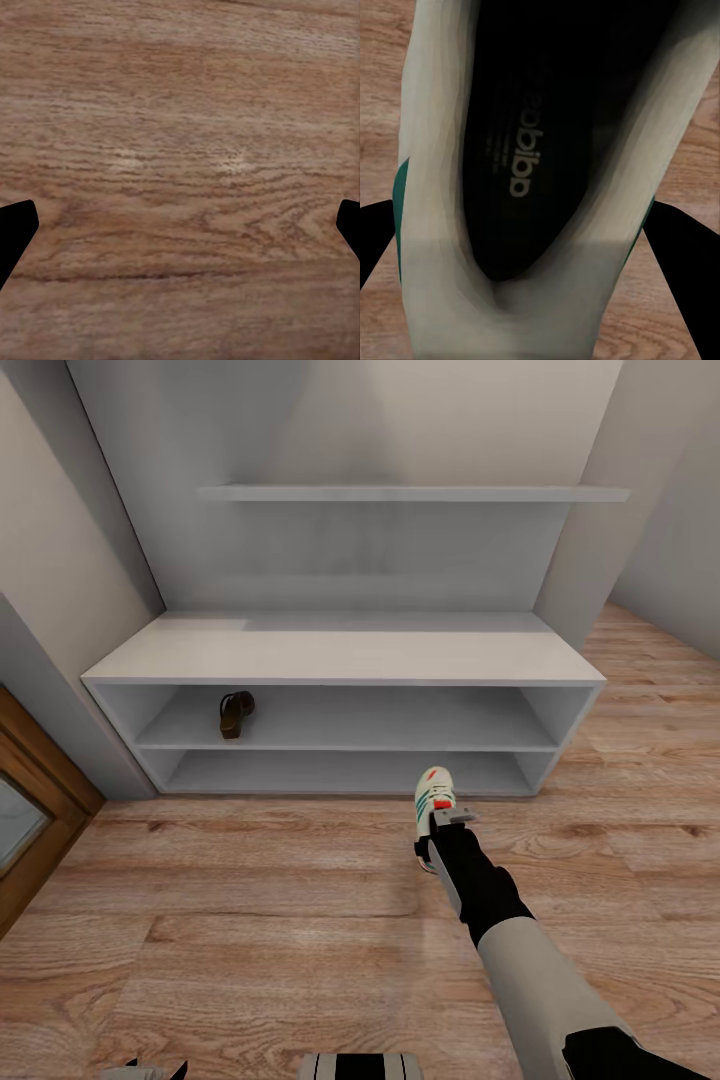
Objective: Pick up the two gym shoes and the two sandals from the corridor floor and place them onto the hallstand (shoe rack) in the corridor, making sure they are on the rack and not on the floor. Arrange them so the two gym shoes are next to each other and the two sandals are next to each other.
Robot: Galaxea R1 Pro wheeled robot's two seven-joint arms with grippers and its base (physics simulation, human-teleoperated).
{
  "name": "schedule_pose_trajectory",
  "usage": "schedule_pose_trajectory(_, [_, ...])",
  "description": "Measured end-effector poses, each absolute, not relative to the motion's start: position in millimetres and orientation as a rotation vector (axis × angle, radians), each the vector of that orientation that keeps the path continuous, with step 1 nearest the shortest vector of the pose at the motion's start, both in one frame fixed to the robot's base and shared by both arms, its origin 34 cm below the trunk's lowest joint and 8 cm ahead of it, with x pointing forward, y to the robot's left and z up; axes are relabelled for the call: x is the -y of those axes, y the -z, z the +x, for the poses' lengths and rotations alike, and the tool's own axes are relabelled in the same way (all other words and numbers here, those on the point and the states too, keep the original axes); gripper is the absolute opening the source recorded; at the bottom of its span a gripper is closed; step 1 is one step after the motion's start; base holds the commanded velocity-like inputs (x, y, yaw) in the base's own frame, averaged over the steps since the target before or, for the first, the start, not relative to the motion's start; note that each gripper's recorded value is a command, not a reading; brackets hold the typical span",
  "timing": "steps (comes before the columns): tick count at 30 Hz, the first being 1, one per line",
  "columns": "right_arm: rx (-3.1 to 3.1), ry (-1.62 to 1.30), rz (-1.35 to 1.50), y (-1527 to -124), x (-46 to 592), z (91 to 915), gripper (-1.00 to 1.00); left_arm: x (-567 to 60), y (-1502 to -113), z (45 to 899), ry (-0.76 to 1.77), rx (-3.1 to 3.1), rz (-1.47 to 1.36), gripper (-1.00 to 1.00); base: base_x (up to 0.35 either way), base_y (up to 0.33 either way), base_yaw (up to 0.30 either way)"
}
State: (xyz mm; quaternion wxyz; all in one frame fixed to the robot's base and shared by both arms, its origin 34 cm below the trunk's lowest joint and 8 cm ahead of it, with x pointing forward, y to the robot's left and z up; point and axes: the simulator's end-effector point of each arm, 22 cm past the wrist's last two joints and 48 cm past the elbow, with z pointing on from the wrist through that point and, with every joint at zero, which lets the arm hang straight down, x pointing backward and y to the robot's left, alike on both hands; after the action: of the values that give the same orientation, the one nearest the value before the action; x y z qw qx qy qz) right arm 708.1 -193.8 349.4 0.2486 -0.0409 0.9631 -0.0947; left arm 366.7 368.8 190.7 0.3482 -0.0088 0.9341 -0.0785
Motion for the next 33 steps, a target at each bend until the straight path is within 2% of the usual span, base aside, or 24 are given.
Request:
schedule_pose_trajectory(28, [-2.586, 0.255, -0.107, -366, 194, 717, -1.0, -371, -195, 372, 0.197, -2.403, -0.037, 1.0, 0.001, 0.0, 0.0])
schedule_pose_trajectory(33, [-2.577, 0.255, -0.105, -371, 193, 718, -1.0, -373, -198, 375, 0.193, -2.392, -0.042, 1.0, 0.149, 0.025, 0.0])
